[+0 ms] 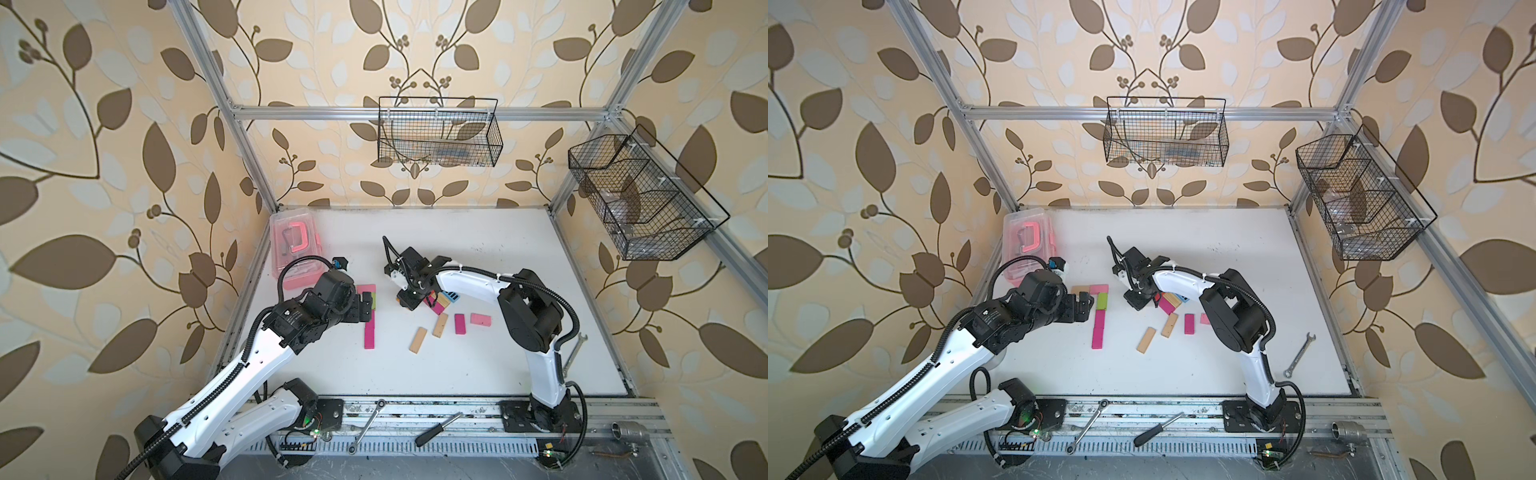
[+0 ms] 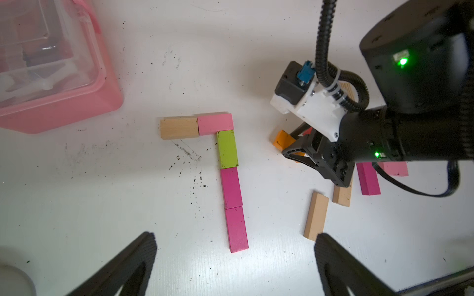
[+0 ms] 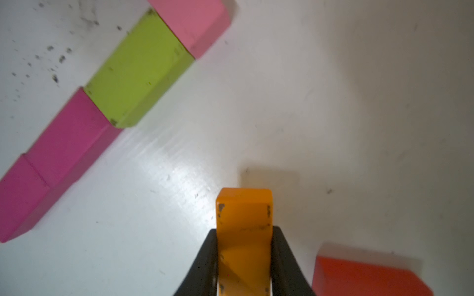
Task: Assemble the number 7 with building blocks
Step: Pick up the building block from the center of the board, then place the building block at the center of the board.
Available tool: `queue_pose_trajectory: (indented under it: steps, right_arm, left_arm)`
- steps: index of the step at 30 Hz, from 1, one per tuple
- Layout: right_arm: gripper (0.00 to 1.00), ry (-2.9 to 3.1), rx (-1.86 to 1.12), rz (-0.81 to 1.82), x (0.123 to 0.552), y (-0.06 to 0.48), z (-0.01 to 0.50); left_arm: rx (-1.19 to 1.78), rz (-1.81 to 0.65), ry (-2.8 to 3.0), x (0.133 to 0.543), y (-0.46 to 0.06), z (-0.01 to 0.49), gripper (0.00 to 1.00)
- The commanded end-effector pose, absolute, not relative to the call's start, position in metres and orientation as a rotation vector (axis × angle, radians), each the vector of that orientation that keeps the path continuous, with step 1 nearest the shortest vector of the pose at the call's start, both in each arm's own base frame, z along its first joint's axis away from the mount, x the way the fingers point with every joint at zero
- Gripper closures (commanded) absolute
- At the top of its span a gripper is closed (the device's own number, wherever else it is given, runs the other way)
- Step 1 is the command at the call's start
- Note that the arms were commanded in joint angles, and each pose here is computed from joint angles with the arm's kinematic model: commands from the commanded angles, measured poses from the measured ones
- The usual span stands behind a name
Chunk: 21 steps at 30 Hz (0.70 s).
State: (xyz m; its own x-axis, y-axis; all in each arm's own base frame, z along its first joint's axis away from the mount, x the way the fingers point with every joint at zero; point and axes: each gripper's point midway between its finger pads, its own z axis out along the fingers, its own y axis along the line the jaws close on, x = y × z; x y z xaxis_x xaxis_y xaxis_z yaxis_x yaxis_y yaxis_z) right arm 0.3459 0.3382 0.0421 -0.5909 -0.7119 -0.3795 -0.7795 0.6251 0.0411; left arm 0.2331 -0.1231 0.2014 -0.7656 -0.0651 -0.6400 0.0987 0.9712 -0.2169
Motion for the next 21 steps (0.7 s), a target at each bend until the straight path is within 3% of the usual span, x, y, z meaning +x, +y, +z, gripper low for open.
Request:
queue_pose_trajectory:
  steps: [1,8,12,21]
  right_arm:
    - [0.79,2.402,-1.473,0.339,0.346,0.336,0.046]
    - [0.77,2.227,-1.654,0.305,0.374,0.316,0.059]
    - [0.82,2.126,-1.77,0.246,0.385,0.317,0.061]
    - [0.81,2.089,-1.991,0.198,0.385,0.321,0.033]
  left_arm:
    - [0.011,-0.282,2.365,0.239,-0.117,0.213,0.01]
    - [-0.016,-0.266,2.294,0.237,-0.106,0.229,0.01]
    - [-0.022,-0.276,2.266,0.236,-0.104,0.235,0.01]
    - [-0.028,-0.27,2.257,0.236,-0.102,0.236,0.01]
